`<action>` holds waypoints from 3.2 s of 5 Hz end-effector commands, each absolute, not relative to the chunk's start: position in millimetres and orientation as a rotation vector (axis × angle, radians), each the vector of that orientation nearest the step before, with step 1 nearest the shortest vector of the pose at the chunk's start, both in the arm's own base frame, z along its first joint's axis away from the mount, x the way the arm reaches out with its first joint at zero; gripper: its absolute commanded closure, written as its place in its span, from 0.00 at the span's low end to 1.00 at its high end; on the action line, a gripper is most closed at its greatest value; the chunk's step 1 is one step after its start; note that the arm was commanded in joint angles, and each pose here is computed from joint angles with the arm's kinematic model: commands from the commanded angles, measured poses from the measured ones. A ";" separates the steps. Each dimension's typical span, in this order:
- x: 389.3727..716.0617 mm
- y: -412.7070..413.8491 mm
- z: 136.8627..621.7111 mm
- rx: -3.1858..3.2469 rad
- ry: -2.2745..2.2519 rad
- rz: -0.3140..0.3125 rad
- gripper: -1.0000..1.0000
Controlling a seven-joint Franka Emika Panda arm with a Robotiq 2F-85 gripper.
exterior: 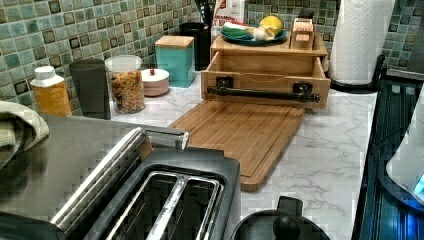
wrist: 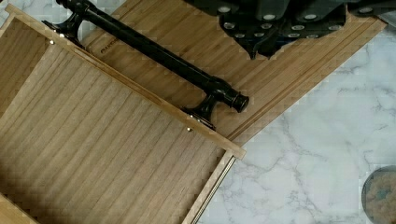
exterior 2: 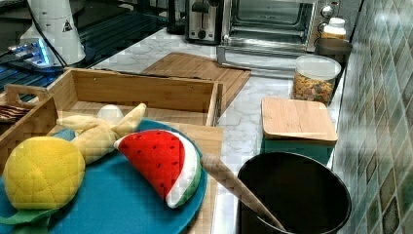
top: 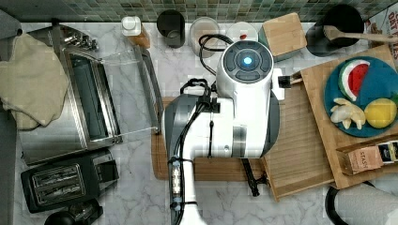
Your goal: Close the drawer.
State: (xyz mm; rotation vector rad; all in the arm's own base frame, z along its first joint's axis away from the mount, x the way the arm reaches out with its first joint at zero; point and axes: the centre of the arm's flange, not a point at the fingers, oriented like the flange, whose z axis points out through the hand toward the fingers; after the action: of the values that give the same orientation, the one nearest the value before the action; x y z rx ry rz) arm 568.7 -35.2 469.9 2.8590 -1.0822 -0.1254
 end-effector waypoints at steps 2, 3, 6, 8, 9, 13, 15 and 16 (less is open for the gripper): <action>557.5 -42.9 453.1 2.950 -1.015 -0.128 1.00; 537.8 -37.5 437.6 3.060 -0.742 -0.057 1.00; 511.6 -34.4 385.9 3.197 0.025 -0.092 1.00; 479.2 -23.6 360.6 3.160 0.217 -0.057 1.00; 467.0 -20.5 348.6 3.130 0.317 -0.034 1.00; 428.1 -31.9 299.0 3.075 0.384 -0.019 1.00; 417.4 -45.2 285.5 3.084 0.377 -0.027 1.00; 425.4 -60.8 283.3 3.080 0.439 -0.030 1.00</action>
State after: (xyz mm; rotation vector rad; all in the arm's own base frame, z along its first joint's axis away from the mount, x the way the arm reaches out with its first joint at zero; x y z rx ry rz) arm 410.8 -38.7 276.2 3.0897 0.3554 -0.0686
